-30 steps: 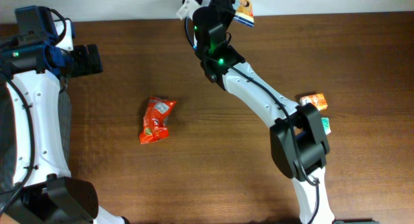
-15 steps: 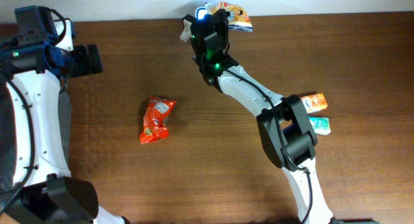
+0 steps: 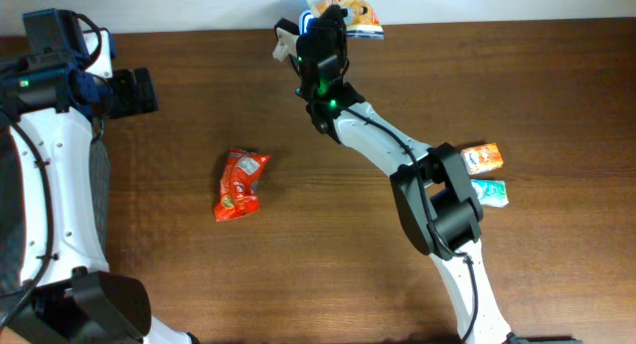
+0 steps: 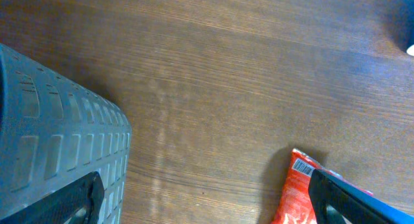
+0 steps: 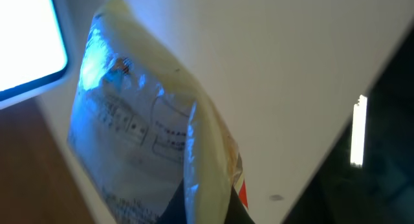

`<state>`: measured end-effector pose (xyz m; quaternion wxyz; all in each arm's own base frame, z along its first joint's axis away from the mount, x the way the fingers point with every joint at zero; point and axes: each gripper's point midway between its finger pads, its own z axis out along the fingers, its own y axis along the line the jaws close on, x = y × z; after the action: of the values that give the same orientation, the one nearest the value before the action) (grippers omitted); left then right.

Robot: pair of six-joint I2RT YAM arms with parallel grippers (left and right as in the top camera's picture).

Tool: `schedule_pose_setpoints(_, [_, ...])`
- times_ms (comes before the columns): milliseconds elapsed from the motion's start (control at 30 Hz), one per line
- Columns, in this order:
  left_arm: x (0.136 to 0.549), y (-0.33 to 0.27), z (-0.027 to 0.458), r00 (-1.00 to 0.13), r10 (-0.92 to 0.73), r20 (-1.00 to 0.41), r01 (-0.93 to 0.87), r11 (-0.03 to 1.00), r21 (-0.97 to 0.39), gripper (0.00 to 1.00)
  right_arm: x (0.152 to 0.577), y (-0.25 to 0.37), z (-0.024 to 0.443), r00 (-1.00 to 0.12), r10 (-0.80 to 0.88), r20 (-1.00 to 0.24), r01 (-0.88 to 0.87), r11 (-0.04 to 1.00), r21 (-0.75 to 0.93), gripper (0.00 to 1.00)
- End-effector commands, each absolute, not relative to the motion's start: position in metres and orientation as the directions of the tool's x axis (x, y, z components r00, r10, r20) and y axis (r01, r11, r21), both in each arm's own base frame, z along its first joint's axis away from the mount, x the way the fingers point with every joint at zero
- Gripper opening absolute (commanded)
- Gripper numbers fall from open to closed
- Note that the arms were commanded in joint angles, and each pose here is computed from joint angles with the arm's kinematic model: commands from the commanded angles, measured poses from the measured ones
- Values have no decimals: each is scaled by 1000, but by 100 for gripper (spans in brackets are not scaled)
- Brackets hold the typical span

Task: Scan the item barcode
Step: 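Lift the white bag and hold it against the scanner window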

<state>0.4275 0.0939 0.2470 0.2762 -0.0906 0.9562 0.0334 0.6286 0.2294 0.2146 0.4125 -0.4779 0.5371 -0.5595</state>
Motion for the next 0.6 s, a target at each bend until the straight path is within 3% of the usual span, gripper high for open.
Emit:
schedule_pose_setpoints(0, [428,94,247,-832,-141,-536,-178,984,16,99,639,225,212,-188,-969,162,-37,-157,-987,4])
schedule_pose_setpoints(567, [428,94,247,-832,-141,-536,-178,984,17,99,629,228,191,-226,-947,227,-104,-208,-973,4])
